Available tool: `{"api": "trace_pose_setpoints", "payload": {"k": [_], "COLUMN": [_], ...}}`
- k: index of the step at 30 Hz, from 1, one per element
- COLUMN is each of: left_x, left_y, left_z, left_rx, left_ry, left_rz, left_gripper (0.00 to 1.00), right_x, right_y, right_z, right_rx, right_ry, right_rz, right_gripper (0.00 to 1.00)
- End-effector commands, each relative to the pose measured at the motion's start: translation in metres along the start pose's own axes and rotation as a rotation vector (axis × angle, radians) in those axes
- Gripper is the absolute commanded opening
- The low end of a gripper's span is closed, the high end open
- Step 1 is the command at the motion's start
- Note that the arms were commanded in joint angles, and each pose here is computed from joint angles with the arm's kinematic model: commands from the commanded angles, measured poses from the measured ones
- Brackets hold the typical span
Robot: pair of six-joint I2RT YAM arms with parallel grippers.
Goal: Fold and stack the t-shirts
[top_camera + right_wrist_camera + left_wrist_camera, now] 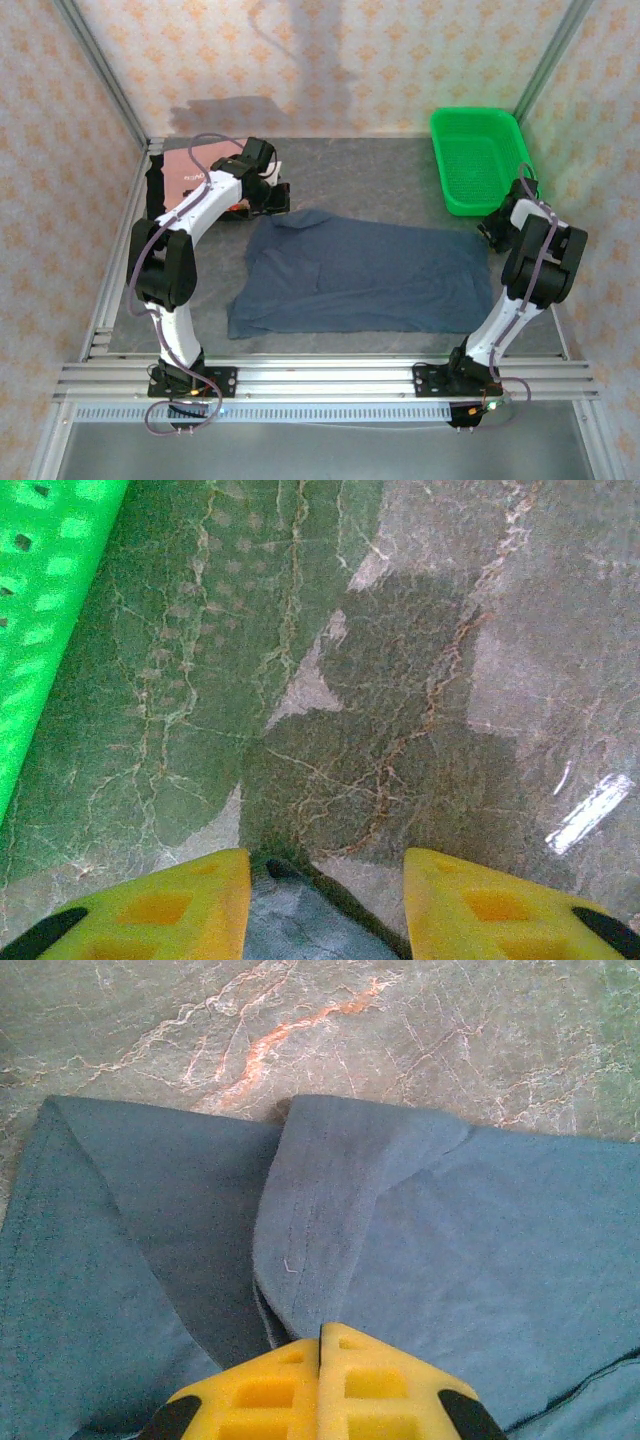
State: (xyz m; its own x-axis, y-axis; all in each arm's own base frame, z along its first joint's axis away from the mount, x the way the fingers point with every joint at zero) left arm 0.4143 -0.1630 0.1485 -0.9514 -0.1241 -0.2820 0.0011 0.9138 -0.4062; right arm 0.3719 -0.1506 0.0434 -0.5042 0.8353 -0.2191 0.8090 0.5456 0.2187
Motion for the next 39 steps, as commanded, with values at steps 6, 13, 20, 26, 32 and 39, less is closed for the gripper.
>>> {"api": "trace_pose_setpoints", "payload": {"k": [6, 13, 20, 26, 32, 39], "left_x": [-0.002, -0.003, -0.004, -0.003, -0.001, -0.007], "left_y": [-0.006, -0.005, -0.005, -0.003, -0.002, 0.005], "left_z": [-0.010, -0.008, -0.004, -0.002, -0.002, -0.011], "left_rx": [0.000, -0.001, -0.001, -0.006, -0.012, -0.044], "left_ry": [-0.031, -0.028, -0.026, -0.020, -0.013, -0.028], "left_rz": [0.022, 0.021, 0.019, 0.016, 0.020, 0.008], "left_gripper": [0.00, 0.00, 0.00, 0.00, 0.00, 0.00], "right_x": [-0.009, -0.008, -0.003, 0.004, 0.006, -0.005], "right_y": [0.022, 0.032, 0.037, 0.036, 0.034, 0.038], "right_z": [0.012, 0.008, 0.012, 0.020, 0.019, -0.008], "right_rx": [-0.100, -0.159, -0.188, -0.168, -0.169, -0.180], "right_ry": [-0.007, 0.008, 0.044, 0.086, 0.075, 0.011], "right_rz": [-0.020, 0.004, 0.006, -0.011, -0.004, -0.022], "right_gripper": [0.42, 0.42, 0.39, 0.29, 0.07, 0.00]}}
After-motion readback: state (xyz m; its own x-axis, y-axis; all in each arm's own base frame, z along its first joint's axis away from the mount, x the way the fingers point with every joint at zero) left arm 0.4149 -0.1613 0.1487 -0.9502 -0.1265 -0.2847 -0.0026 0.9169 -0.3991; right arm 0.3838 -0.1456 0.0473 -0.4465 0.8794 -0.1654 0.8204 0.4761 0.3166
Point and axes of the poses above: each hand's point on the last joint's axis, 136 mm out from that joint toward the fingers, its own z axis out along the fingers, its own y axis along the line the jaws close on, x = y × z, the point moved 2 cm from there along -z, back along the fingers, and after that the axes turned 1 degree about -z, right-handed, at the moved point
